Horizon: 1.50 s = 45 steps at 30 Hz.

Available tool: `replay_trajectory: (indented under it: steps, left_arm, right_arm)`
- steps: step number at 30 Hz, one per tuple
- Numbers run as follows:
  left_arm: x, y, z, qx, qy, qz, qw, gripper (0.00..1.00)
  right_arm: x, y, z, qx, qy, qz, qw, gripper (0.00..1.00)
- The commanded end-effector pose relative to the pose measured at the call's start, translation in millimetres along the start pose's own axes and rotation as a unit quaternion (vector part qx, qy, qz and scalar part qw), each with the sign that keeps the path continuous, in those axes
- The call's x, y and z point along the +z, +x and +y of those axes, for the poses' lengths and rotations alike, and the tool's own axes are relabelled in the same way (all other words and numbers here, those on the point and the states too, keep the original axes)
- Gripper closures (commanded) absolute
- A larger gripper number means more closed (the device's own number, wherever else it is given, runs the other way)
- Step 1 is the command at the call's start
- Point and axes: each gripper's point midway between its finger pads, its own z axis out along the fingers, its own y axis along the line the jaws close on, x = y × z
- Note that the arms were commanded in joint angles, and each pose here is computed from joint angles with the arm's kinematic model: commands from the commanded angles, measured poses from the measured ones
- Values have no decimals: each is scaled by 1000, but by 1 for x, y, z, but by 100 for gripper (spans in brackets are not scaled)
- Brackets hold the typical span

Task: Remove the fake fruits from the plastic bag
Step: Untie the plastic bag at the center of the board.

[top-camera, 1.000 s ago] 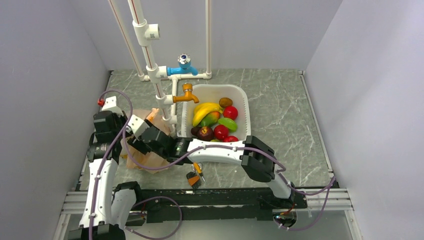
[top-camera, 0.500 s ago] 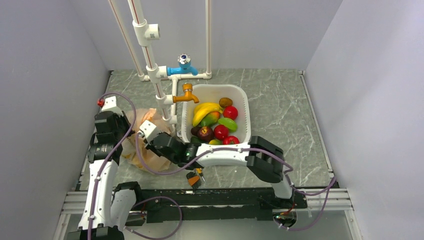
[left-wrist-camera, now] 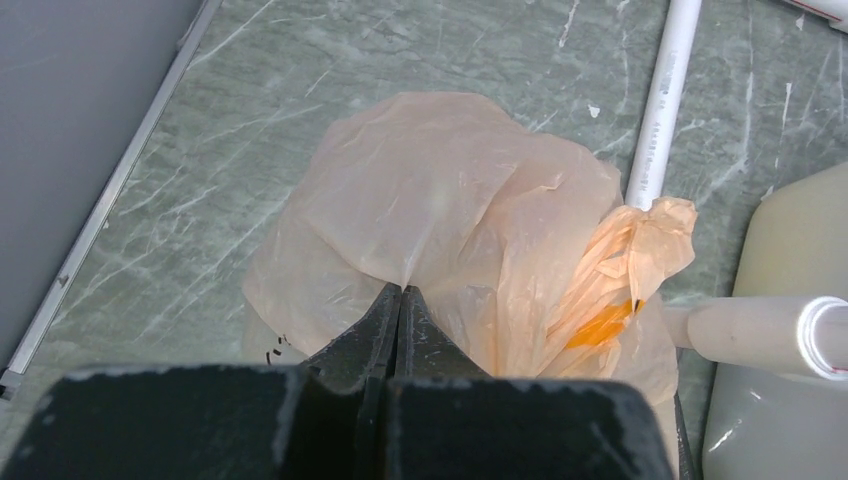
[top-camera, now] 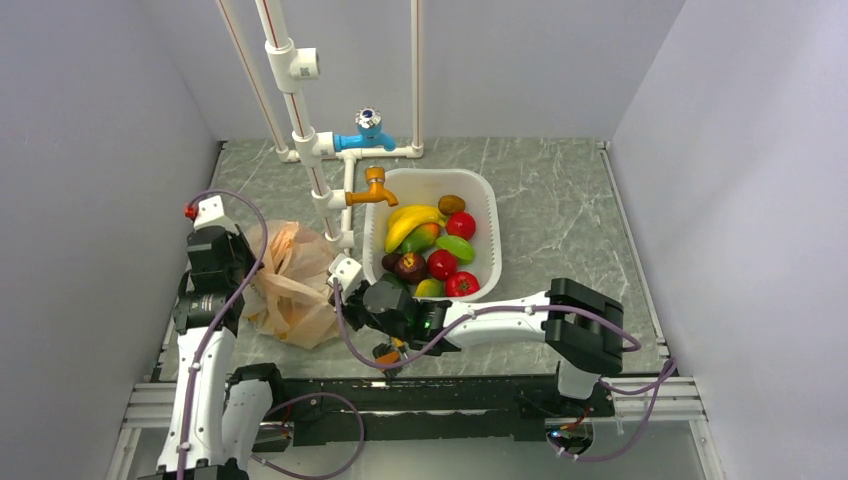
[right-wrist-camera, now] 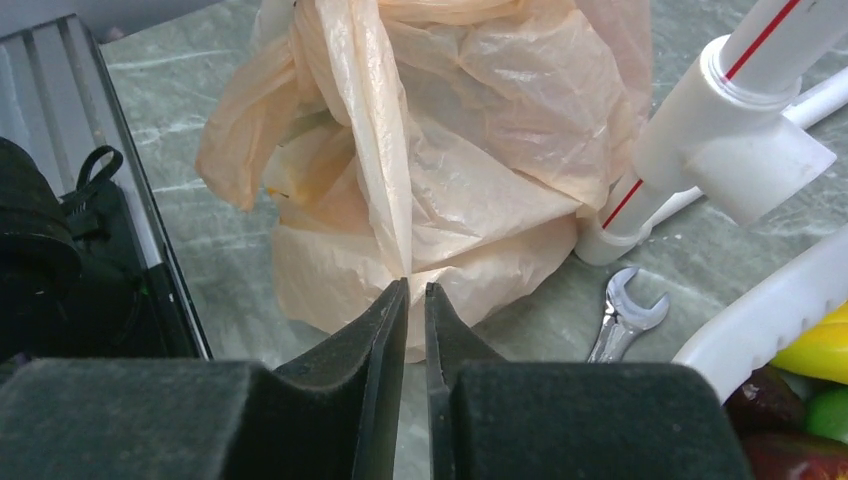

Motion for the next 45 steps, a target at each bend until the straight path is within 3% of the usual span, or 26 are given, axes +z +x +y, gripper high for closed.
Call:
replay_trajectory:
  steps: [1,3,9,11,21,26,28,31,36,45]
  left_arm:
    - [-9,-5,-13,-19,32,-7,999,100]
    - [-13,5,-18,-29,48,10,998,100]
    - [-16,18,-25,-30,79,8,996,100]
    - [-17,17,-28,-23,88,10,996,100]
    - [-18,6,-22,-8,75,-21,997,100]
    - [-19,4,-21,-10,71,-25,997,100]
    - [-19,5,-21,-12,71,-25,997,100]
    - [-17,6,-14,-18,50,-24,998,100]
    - [-16,7,8,-37,-17,-22,999,100]
    - [-24,-1,22,-45,-52,-50,996,100]
  right_arm:
    - [-5,-42,7,-3,-20,-38,999,81]
    - [-2,-55,8,-14,-22,-43,999,74]
    - [21,-80,27,-40,-62,-78,994,33]
    - [33,-82,33,-42,-72,-76,994,26]
    - [77,-83,32,-68,-43,-75,994,25]
    - [93,-72,25,-67,-16,-58,996,36]
    - [97,-66,25,-67,-14,-47,997,47]
    - [97,-61,28,-61,-18,-30,998,75]
    - [70,-65,17,-30,-3,-49,998,100]
    - [5,-48,-2,13,5,-85,996,100]
